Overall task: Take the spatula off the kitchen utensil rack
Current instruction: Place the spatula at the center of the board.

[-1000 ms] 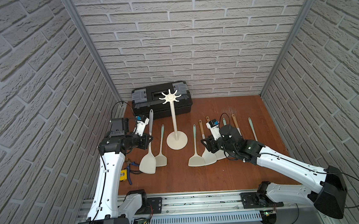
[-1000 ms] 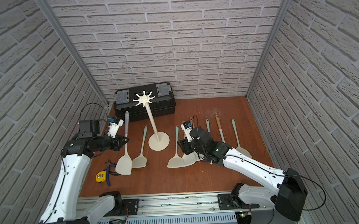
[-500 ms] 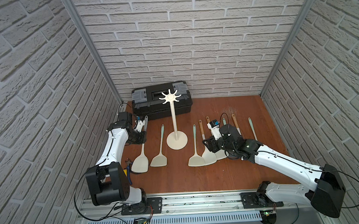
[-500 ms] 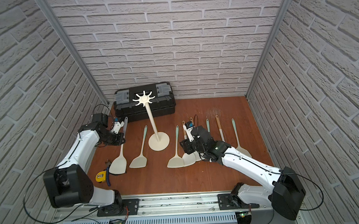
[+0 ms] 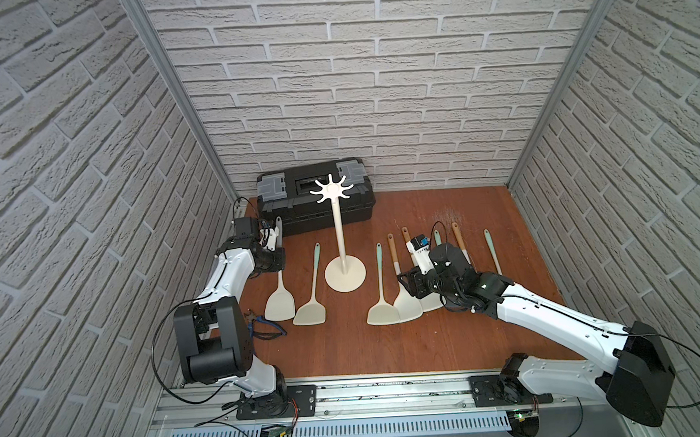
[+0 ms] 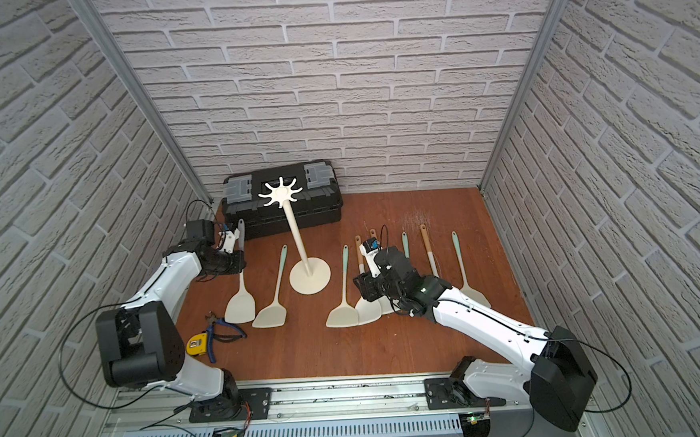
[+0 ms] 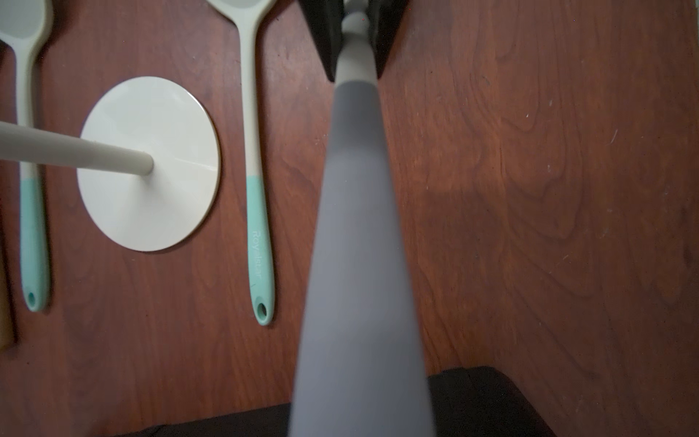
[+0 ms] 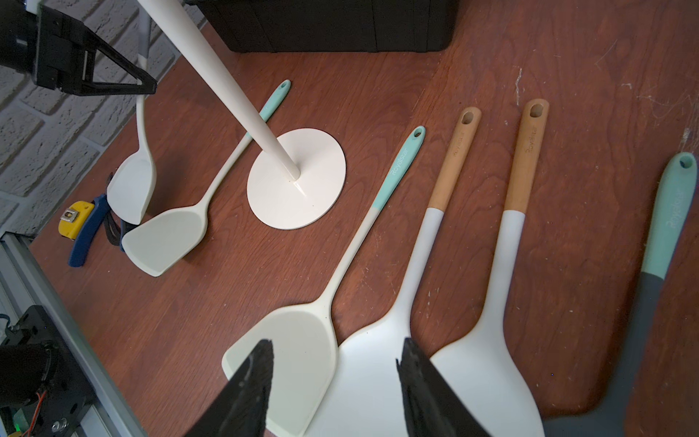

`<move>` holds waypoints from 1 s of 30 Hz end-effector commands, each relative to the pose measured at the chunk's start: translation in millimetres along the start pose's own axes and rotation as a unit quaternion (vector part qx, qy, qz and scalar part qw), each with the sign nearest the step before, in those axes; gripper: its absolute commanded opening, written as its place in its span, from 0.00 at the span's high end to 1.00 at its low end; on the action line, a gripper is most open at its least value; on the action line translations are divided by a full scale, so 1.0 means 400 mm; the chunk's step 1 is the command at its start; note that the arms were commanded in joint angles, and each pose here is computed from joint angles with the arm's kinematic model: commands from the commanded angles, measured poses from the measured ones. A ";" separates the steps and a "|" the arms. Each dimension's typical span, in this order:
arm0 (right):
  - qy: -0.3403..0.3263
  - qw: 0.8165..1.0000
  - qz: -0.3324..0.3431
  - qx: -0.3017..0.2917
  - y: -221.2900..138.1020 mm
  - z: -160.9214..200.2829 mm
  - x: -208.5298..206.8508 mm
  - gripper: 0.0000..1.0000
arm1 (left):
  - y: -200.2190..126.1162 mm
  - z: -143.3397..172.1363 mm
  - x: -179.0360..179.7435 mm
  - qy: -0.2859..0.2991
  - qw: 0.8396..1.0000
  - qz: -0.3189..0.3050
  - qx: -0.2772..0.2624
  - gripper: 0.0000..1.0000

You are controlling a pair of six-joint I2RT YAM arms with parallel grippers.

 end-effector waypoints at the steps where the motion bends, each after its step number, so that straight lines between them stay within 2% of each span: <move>1: -0.003 1.000 0.002 -0.018 -0.016 -0.010 -0.007 0.45 | 0.020 -0.006 0.018 0.013 1.000 -0.012 -0.012 1.00; 8: -0.002 1.000 0.004 -0.014 -0.013 -0.005 -0.014 0.45 | 0.076 0.040 0.027 0.029 0.999 -0.010 0.033 1.00; 16: 0.000 1.000 0.007 -0.011 -0.007 0.000 -0.020 0.45 | 0.141 0.063 0.043 0.008 0.998 -0.011 0.064 1.00; 25: 0.002 1.000 0.013 -0.009 -0.013 0.003 -0.029 0.45 | 0.191 0.061 0.056 -0.020 0.997 -0.014 0.076 1.00; 27: 0.001 1.000 0.017 -0.009 -0.016 0.002 -0.033 0.44 | 0.192 0.058 0.057 -0.021 0.997 -0.016 0.074 0.95; 30: 0.002 1.000 0.023 -0.010 -0.019 -0.002 -0.039 0.44 | 0.184 0.049 0.055 -0.021 0.997 -0.015 0.069 0.79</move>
Point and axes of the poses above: each gripper's point midway between its finger pads, its own y axis out along the fingers, its own x axis along the line the jaws close on, z = x × y, the point moved 2 cm from there along -y, back along the fingers, and after that the axes turned 6 degrees about -y, right-handed, at the moved point
